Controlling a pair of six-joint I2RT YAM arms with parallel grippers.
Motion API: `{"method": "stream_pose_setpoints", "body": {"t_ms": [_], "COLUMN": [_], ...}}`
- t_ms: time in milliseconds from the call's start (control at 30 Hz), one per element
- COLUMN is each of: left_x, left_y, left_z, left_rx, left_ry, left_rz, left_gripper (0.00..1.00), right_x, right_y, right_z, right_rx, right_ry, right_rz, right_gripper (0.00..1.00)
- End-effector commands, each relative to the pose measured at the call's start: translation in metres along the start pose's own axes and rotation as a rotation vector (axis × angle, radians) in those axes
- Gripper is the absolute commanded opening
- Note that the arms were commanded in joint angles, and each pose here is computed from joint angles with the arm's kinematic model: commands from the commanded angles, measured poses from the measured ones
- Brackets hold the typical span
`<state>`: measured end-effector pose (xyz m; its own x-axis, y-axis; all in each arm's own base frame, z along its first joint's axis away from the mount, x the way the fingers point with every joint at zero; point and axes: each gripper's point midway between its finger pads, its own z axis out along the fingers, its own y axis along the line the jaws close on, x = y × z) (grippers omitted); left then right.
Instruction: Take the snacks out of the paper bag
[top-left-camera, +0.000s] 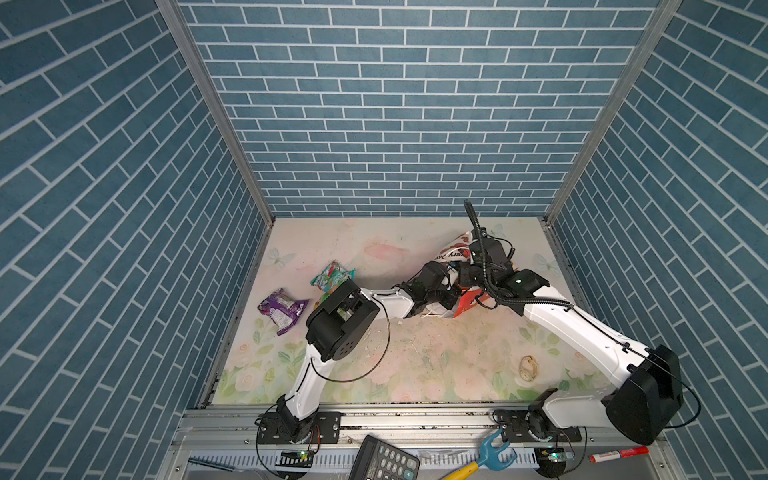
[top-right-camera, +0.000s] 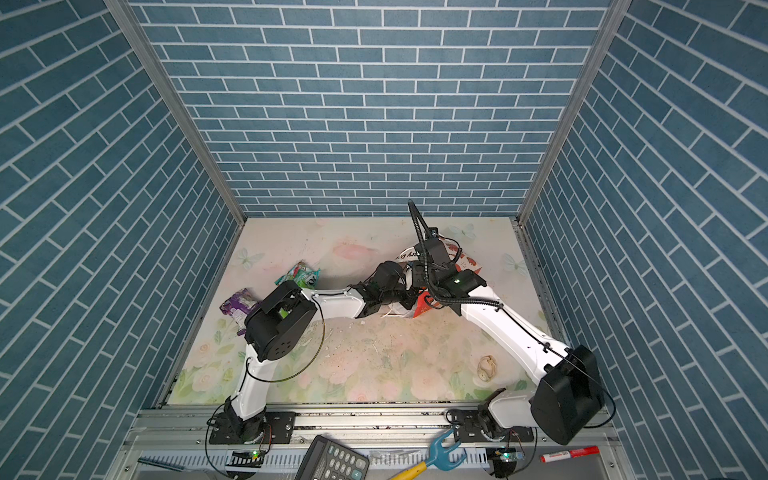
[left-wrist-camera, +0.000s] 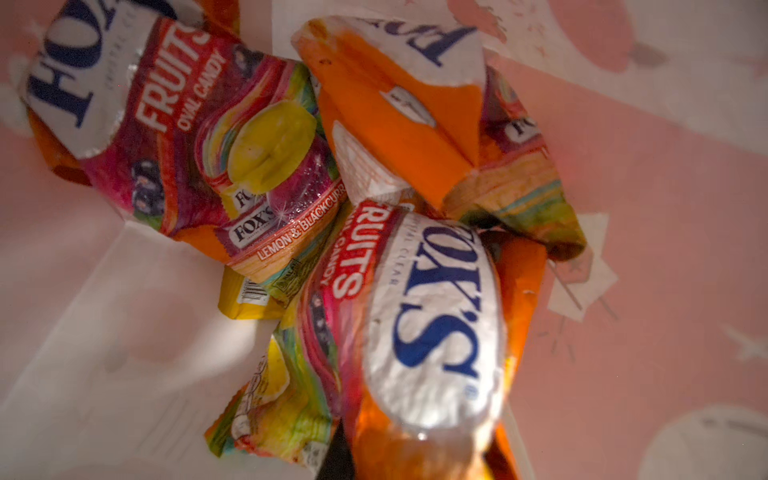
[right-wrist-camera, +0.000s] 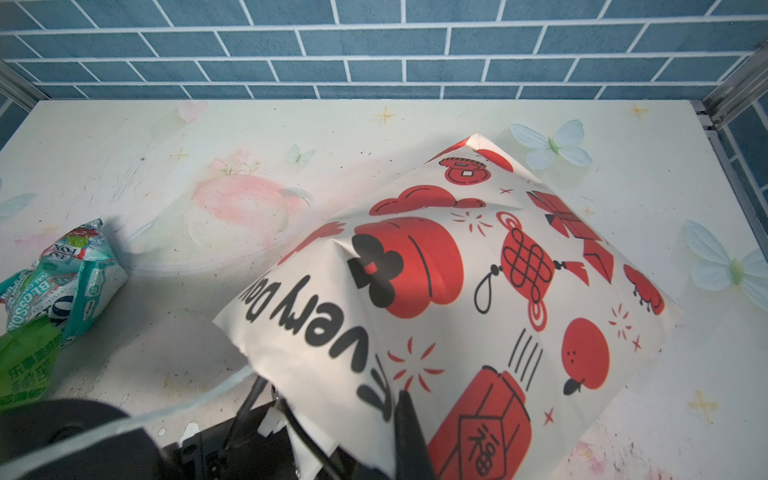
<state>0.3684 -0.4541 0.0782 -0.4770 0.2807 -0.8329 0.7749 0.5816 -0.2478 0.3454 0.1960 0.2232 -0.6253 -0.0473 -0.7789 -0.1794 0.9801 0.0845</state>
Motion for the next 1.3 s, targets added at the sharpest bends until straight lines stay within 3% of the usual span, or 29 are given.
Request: {"method": "stream_pose_setpoints", "body": {"t_ms": [0,100,1267], "left_x": [-0.008,-0.010,-0.025], "left_y": [0.003,0.003,-0.001], "left_z": [-0.010,-0.012,-0.042], "left_rx": [-0.027,-0.030,-0.055], "left_ry": [-0.017,-0.020,-0.068], "left_rz": [0.004,0.005,0.008], "left_gripper": [0.09,0.00,0.00], "right_x": [0.005,0.007,0.010], "right_y": [-0.006,-0.006,-0.008], "right_z": [-0.004,-0.004,-0.002], "right_rx": [0.013,0.016,0.023], "right_ry": [0.012,0.015,0.021], "right_rz": [0.047,0.045,0.051], "right_gripper": [0.00,0.00,0.00]}}
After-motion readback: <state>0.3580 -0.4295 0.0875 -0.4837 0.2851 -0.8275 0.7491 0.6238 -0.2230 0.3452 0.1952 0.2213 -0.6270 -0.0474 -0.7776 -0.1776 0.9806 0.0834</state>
